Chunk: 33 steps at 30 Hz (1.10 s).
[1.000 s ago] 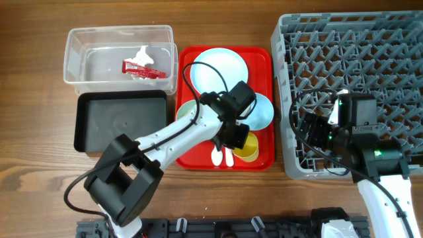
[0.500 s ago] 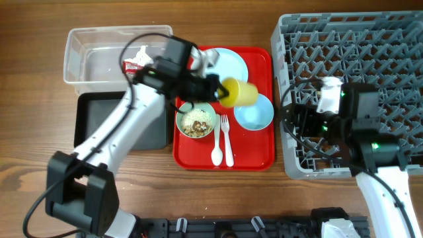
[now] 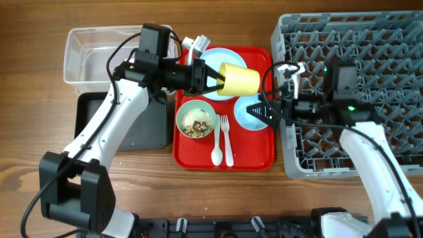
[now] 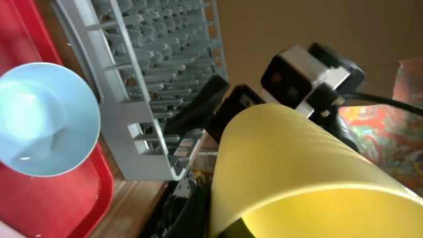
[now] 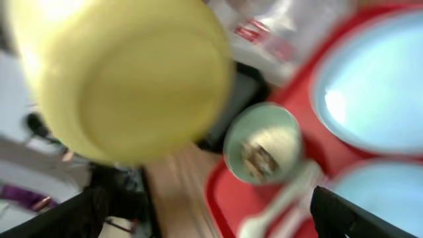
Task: Sort waste into correct bins and load items into the dishwasher rack
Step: 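Hand the yellow cup from the left gripper to the right gripper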
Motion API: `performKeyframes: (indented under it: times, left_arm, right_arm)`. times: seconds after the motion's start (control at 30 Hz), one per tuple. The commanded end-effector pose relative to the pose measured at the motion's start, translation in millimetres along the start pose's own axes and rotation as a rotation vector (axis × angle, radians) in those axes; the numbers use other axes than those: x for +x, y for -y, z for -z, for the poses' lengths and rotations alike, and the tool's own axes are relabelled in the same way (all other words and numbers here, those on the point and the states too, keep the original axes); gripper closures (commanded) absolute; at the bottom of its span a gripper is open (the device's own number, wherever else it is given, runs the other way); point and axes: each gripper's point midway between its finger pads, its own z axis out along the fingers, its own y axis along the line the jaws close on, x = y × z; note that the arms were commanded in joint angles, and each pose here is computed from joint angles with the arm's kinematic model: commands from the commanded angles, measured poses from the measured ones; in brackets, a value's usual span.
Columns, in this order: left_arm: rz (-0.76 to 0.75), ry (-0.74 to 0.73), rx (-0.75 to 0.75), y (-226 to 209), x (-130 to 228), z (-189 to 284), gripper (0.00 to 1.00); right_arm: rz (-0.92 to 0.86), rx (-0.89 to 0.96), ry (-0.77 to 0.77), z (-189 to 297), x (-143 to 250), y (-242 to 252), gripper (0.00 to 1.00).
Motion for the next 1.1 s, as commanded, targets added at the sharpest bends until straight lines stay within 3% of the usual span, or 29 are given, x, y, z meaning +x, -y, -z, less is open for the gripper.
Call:
performKeyframes:
  times: [0.0,0.27,0.73,1.07]
  left_arm:
    - [0.015,-0.028,0.038,3,3,-2,0.96]
    - [0.016,-0.021,0.026,1,2,-2,0.96]
    - [-0.022,-0.070,0.047,13,12,-22,0.96]
    - [-0.017,-0.062,0.052,15,9,-22,0.96]
  right_arm:
    - [0.086,-0.253,0.048,3,-18,-35,0.00]
    - [0.149,-0.331,0.085,11,-50,-53,0.02]
    - [0.136,-0.320,0.087,10,-51,-51,0.10]
    - [0.135,-0.319,0.087,10,-50,-51,0.28]
